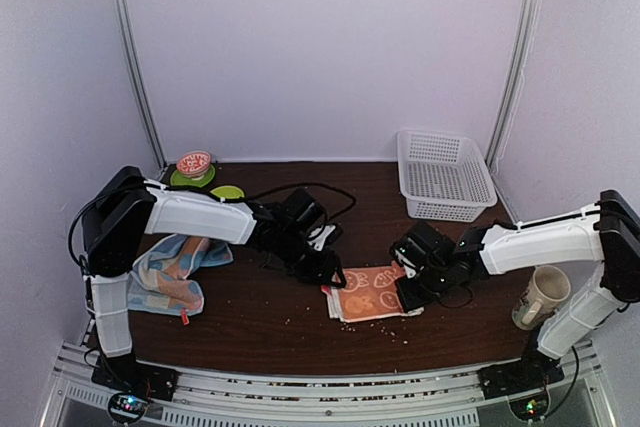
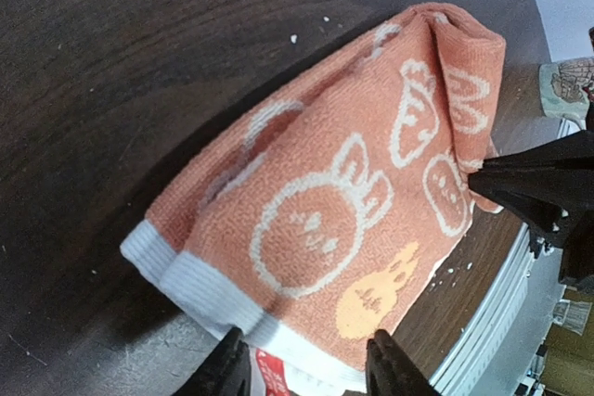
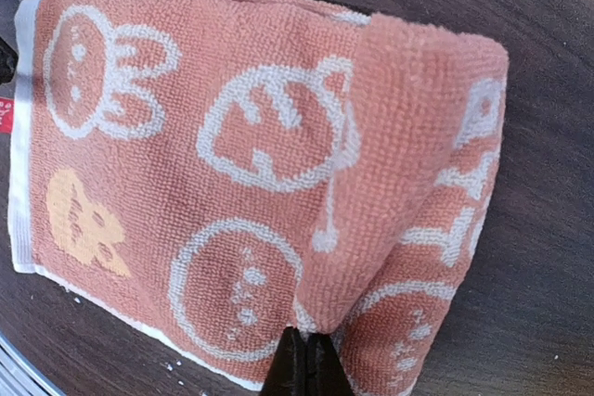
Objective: Roll the towels
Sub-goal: Roll the towel at the center of the board.
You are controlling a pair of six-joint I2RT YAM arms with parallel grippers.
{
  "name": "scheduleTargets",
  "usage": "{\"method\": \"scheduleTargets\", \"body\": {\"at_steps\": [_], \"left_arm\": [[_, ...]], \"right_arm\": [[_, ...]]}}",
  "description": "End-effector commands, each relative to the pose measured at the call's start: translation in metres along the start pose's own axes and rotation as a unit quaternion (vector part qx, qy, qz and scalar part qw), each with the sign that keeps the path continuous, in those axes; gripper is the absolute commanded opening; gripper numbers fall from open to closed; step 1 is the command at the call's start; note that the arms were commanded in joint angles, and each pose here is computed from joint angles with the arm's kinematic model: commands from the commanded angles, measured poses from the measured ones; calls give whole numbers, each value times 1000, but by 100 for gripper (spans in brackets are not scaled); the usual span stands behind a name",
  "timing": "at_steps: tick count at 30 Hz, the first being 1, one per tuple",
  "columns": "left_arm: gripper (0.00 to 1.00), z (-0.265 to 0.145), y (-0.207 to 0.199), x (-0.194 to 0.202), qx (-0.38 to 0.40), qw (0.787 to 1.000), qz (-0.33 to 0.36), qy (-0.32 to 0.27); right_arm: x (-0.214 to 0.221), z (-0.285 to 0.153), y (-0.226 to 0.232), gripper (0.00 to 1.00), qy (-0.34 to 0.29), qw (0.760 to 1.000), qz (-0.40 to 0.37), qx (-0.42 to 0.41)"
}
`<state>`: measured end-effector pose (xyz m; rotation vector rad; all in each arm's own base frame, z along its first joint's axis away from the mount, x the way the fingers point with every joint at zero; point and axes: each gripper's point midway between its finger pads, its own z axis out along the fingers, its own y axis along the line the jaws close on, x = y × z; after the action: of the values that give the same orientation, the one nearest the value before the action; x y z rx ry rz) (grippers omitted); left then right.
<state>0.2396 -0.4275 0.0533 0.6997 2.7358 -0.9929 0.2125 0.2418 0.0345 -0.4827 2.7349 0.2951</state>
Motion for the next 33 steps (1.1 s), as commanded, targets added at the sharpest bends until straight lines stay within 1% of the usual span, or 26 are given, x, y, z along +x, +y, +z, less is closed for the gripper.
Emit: {"method": "scheduleTargets", "body": {"at_steps": [1, 8, 14, 18, 21, 27, 30, 33], "left_arm": [[46, -23, -38, -25, 45, 998, 26, -36], [46, -27, -68, -51, 94, 993, 20, -67], [42, -9, -100, -69, 164, 983, 0, -81], [35, 3, -113, -76, 207, 975, -11, -85], [29, 12, -115, -80, 222, 971, -19, -85], [10, 28, -118, -82, 259, 962, -37, -77], [4, 36, -119, -83, 273, 958, -47, -70], [0, 40, -119, -84, 279, 956, -50, -70]], "right_arm": [[9, 6, 5, 0, 14, 1000, -12, -17], [15, 13, 4, 0, 17, 999, 6, -26], [17, 16, 3, 0, 5, 999, 23, -39], [17, 16, 1, 0, -4, 999, 28, -39], [18, 17, -1, 0, -4, 999, 29, -39], [19, 20, -2, 0, -3, 999, 29, -39], [19, 20, -1, 0, -4, 999, 28, -40], [19, 21, -2, 0, -3, 999, 27, -40]]}}
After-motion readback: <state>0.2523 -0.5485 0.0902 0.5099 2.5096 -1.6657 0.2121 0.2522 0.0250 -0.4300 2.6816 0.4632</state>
